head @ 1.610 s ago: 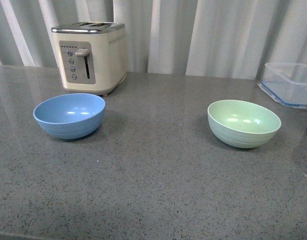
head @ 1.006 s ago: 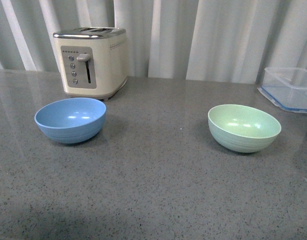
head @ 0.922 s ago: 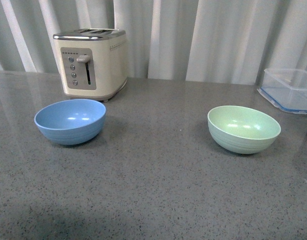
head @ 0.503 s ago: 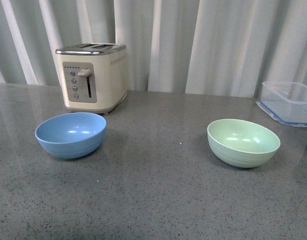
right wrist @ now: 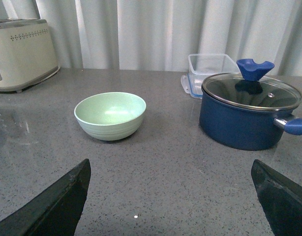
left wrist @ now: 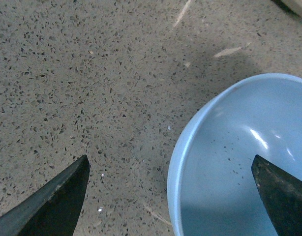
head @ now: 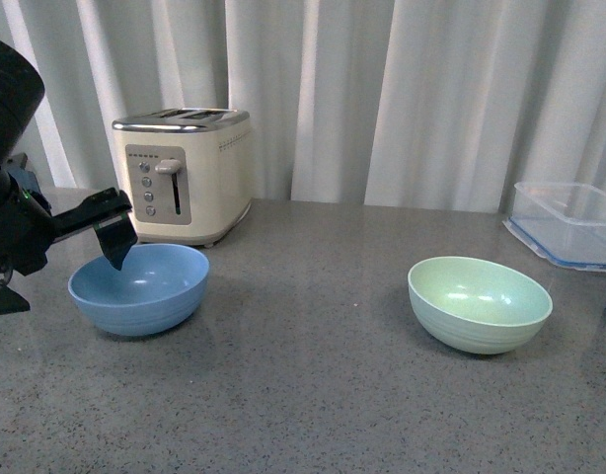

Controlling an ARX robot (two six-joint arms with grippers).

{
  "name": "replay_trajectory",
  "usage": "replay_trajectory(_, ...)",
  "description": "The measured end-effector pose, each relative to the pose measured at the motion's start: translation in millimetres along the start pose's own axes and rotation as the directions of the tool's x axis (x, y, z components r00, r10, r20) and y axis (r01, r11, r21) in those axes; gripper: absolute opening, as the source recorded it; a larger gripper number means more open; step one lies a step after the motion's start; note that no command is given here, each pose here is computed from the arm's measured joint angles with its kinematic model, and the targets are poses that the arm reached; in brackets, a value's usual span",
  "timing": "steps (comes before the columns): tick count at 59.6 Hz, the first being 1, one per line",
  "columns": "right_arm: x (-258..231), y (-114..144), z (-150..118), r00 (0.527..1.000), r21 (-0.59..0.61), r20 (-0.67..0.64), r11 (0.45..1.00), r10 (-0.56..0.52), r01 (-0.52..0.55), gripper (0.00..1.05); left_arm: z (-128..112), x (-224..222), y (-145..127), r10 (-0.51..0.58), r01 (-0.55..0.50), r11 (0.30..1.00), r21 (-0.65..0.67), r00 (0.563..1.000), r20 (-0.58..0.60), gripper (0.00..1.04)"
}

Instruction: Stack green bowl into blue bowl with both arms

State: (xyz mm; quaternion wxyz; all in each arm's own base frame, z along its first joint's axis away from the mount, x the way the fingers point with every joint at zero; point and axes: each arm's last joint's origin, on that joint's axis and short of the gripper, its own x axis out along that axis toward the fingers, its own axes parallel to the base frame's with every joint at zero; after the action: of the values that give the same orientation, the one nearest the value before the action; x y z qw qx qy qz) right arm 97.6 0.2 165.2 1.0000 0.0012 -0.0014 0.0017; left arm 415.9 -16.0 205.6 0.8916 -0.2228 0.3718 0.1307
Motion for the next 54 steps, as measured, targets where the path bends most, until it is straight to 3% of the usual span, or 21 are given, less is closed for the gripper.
replay_trajectory(11, 0, 0, 0, 1.0, 0.0, 0.0, 1.0, 0.0, 0.0, 0.95, 3, 19, -4, 0.019, -0.019, 1.0, 0.004, 1.0, -0.009, 0.98)
replay_trajectory(37, 0, 0, 0, 1.0, 0.0, 0.0, 1.0, 0.0, 0.0, 0.95, -5, 20, -18, 0.001, 0.0, 0.999, 0.034, 1.0, -0.027, 0.29)
replay_trajectory(44, 0, 0, 0, 1.0, 0.0, 0.0, 1.0, 0.0, 0.0, 0.95, -6, 8, -30, -0.038, 0.039, 0.998, 0.051, 0.999, -0.018, 0.06)
replay_trajectory(54, 0, 0, 0, 1.0, 0.0, 0.0, 1.0, 0.0, 0.0, 0.95, -7, -11, -58, -0.116, 0.116, 0.99, 0.084, 0.993, 0.001, 0.04)
